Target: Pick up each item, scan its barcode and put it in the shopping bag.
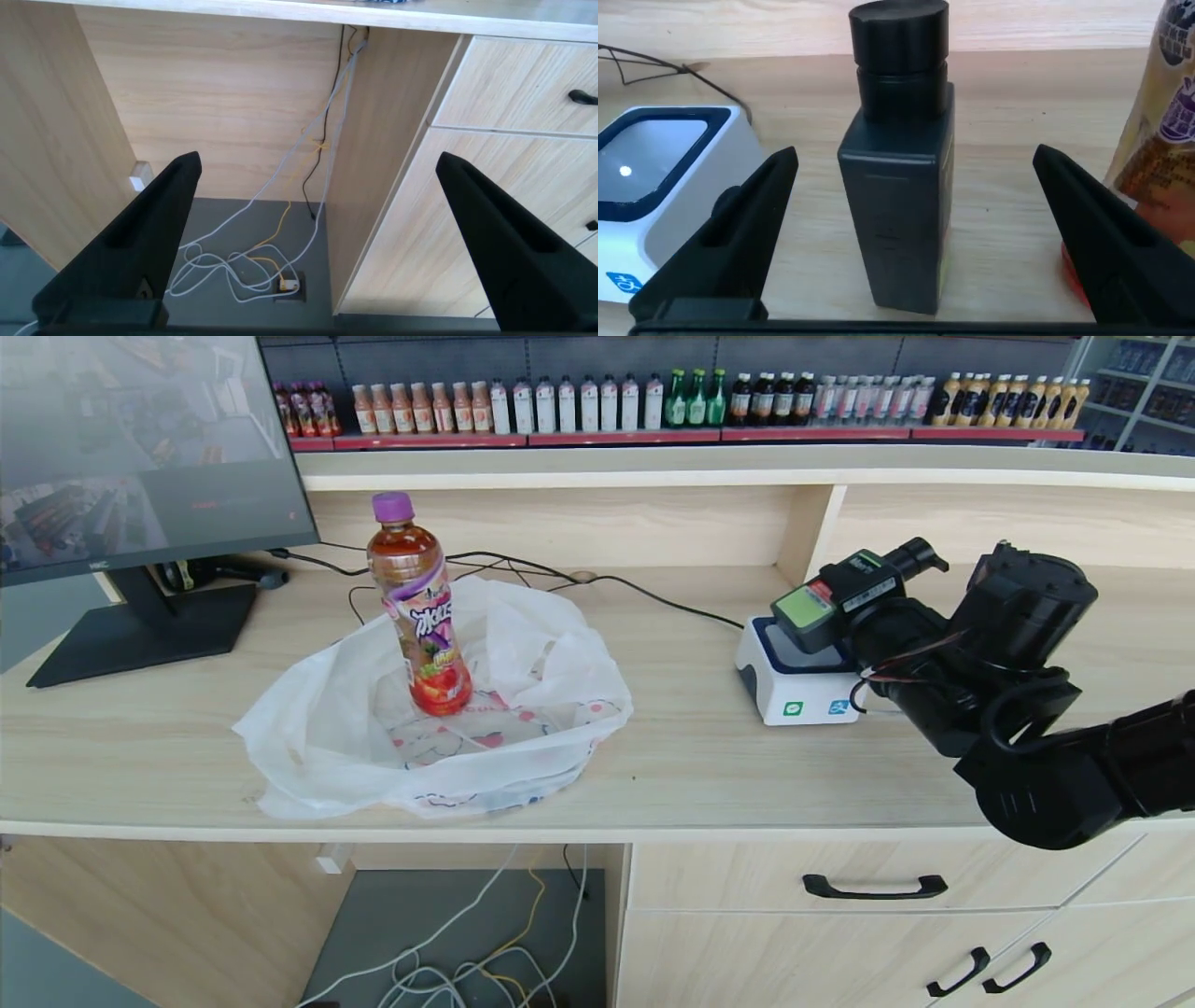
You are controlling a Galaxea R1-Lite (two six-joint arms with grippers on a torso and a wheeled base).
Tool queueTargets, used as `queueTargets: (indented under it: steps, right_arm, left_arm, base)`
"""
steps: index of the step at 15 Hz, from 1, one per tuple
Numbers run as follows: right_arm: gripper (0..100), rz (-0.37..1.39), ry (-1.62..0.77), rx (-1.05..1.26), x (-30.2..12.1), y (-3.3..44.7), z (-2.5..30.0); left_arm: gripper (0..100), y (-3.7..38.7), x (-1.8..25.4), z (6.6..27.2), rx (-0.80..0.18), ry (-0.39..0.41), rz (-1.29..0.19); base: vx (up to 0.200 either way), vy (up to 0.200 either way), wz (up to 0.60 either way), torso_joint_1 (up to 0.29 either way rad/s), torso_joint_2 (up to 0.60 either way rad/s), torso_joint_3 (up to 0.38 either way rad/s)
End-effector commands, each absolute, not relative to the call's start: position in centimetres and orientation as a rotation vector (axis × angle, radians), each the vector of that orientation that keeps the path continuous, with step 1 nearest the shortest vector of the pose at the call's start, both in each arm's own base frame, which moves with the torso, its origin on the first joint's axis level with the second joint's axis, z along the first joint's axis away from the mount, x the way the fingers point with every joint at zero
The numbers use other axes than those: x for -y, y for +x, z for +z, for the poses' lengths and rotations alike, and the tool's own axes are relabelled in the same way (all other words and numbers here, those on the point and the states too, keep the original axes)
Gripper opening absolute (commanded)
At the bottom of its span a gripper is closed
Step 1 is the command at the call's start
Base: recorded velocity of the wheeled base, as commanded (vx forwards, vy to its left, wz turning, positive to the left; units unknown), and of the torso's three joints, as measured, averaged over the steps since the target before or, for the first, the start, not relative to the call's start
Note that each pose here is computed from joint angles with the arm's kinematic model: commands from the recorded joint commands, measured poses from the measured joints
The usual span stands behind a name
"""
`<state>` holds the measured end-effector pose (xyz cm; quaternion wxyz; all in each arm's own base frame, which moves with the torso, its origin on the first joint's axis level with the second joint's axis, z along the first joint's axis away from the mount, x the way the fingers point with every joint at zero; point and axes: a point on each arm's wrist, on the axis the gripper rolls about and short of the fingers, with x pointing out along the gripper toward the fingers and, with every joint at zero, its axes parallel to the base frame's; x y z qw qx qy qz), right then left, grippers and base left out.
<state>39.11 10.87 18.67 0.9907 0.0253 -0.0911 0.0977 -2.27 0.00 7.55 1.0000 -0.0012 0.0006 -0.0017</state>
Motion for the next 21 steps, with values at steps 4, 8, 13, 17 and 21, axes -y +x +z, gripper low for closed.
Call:
queueTargets:
  steps: [4, 8, 13, 17, 21]
  right_arm:
    - [100, 0.196, 0.052, 0.213, -11.4, 41.0, 18.1]
    - [100, 0.183, 0.051, 0.218, -10.8, 41.8, 18.0]
    - [100, 0.191, 0.056, 0.252, -11.1, 42.6, 16.7]
    - [100, 0.188, 0.057, 0.252, -11.0, 42.8, 16.5]
    - [100, 0.193, 0.060, 0.265, -11.3, 42.9, 16.7]
  left_arm:
    - [100, -2.3, 0.0, 7.6, -0.002, -0.003, -0.003]
    - [100, -2.3, 0.0, 7.6, -0.002, -0.003, -0.003]
    - [100, -2.3, 0.0, 7.6, -0.002, -0.003, -0.003]
    - [100, -2.3, 0.0, 7.6, -0.002, -0.003, -0.003]
    - [100, -2.3, 0.0, 7.6, -0.002, -0.003, -0.003]
  base:
    - [0.000, 0.000, 0.00, 0.000, 0.00, 0.000]
    - [0.000, 0.000, 0.00, 0.000, 0.00, 0.000]
    - [0.000, 0.000, 0.00, 0.000, 0.00, 0.000]
    - [0.000, 0.000, 0.00, 0.000, 0.00, 0.000]
    - [0.000, 0.000, 0.00, 0.000, 0.00, 0.000]
